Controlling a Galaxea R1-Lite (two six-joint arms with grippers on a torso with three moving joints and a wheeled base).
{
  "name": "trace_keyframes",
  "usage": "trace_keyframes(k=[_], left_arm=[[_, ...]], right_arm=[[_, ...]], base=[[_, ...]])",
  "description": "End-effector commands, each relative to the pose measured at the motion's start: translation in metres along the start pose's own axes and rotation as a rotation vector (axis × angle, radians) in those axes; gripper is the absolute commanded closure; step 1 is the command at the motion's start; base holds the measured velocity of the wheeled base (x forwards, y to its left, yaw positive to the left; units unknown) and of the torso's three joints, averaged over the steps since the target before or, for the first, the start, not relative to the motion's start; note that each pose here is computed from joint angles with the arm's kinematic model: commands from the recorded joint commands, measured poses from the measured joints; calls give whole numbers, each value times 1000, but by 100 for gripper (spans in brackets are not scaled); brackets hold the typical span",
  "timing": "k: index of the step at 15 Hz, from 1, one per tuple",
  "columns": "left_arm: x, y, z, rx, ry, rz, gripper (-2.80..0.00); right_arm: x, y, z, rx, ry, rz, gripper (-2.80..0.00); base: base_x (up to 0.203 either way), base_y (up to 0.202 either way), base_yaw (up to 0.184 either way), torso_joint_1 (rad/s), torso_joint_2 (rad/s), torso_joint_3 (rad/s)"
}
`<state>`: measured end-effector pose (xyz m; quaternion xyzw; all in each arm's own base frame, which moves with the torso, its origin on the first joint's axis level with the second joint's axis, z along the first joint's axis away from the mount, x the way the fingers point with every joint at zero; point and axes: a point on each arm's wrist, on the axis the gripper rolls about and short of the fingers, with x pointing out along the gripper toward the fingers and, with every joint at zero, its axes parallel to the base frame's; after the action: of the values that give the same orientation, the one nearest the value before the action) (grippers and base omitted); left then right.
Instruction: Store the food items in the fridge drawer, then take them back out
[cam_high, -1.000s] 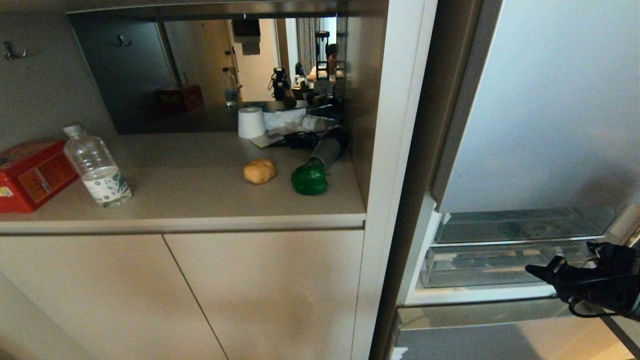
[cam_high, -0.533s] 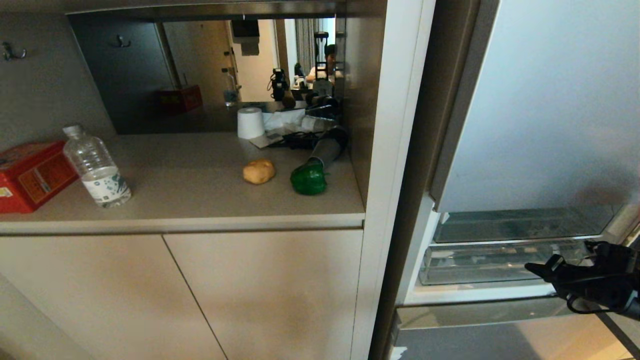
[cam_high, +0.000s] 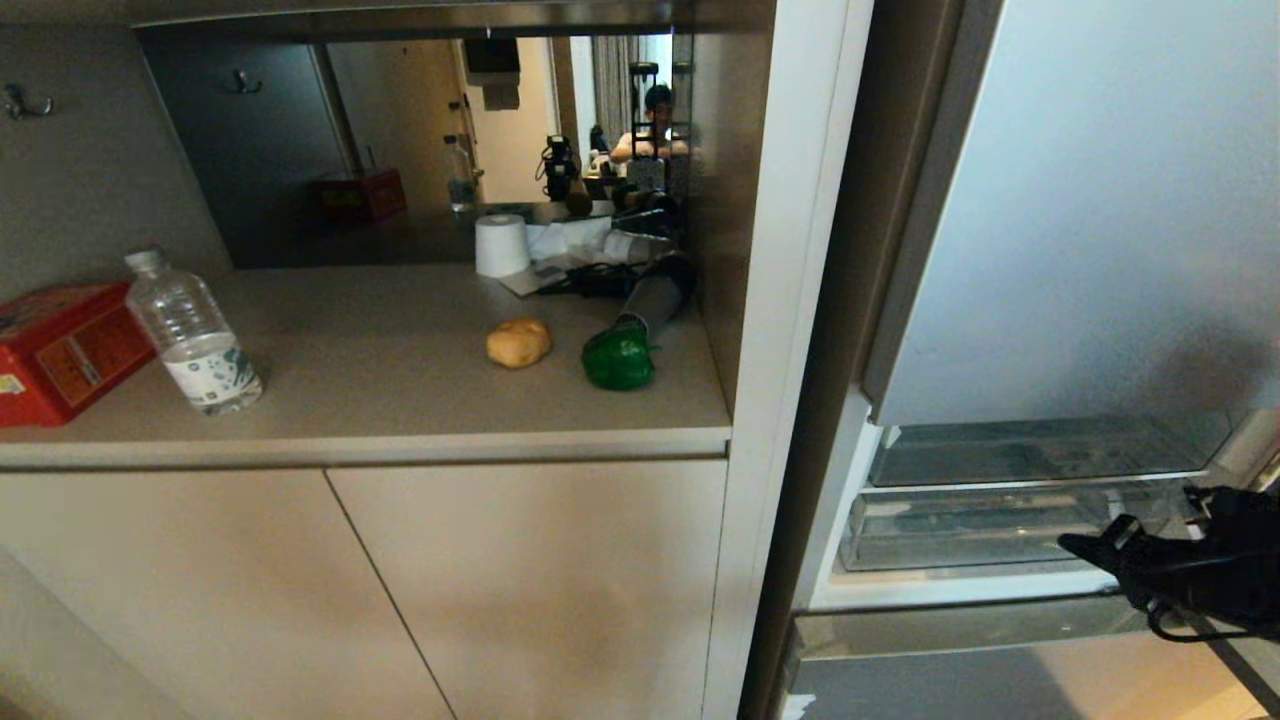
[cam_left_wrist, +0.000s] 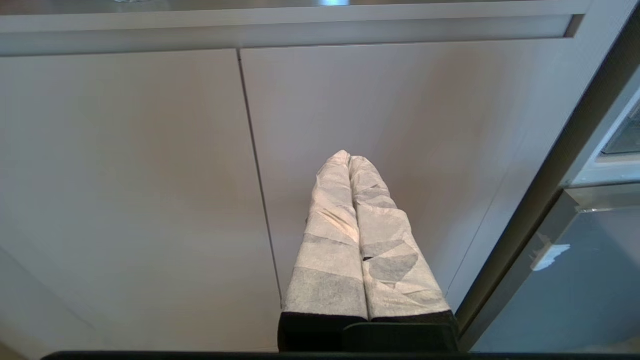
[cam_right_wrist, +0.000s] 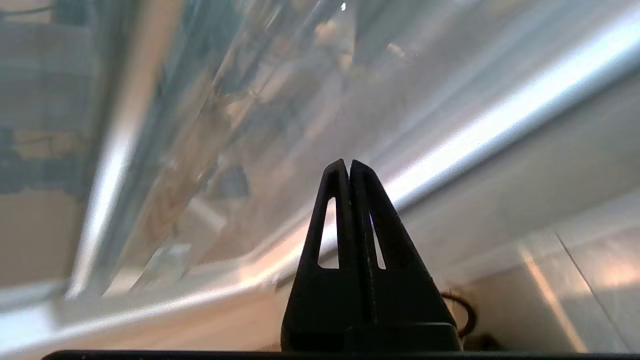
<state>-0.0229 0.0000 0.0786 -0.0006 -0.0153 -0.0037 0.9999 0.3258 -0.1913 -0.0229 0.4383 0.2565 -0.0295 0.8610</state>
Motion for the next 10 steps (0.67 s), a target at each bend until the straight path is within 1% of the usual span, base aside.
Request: trace_keyframes(k=[1,3,6,8,10], left_arm=[[1,0,-3,0,11,0,0],[1,0,-3,0,11,0,0],[1,0,-3,0,11,0,0],[1,0,-3,0,11,0,0],[1,0,-3,0,11,0,0]], right_arm=[[-54,34,-1,-21,-57,2,0],[-101,59,-9,-74,-112,-1,0],[-175,103,-30,-218,-231,-26,0],[-218,128,-57,-329,-334,-79,0],[-251,144,-94,-447,-437,-135,0]], base=[[0,0,0,0,0,0],[0,0,0,0,0,0],[0,0,0,0,0,0],[0,0,0,0,0,0],[0,0,0,0,0,0]])
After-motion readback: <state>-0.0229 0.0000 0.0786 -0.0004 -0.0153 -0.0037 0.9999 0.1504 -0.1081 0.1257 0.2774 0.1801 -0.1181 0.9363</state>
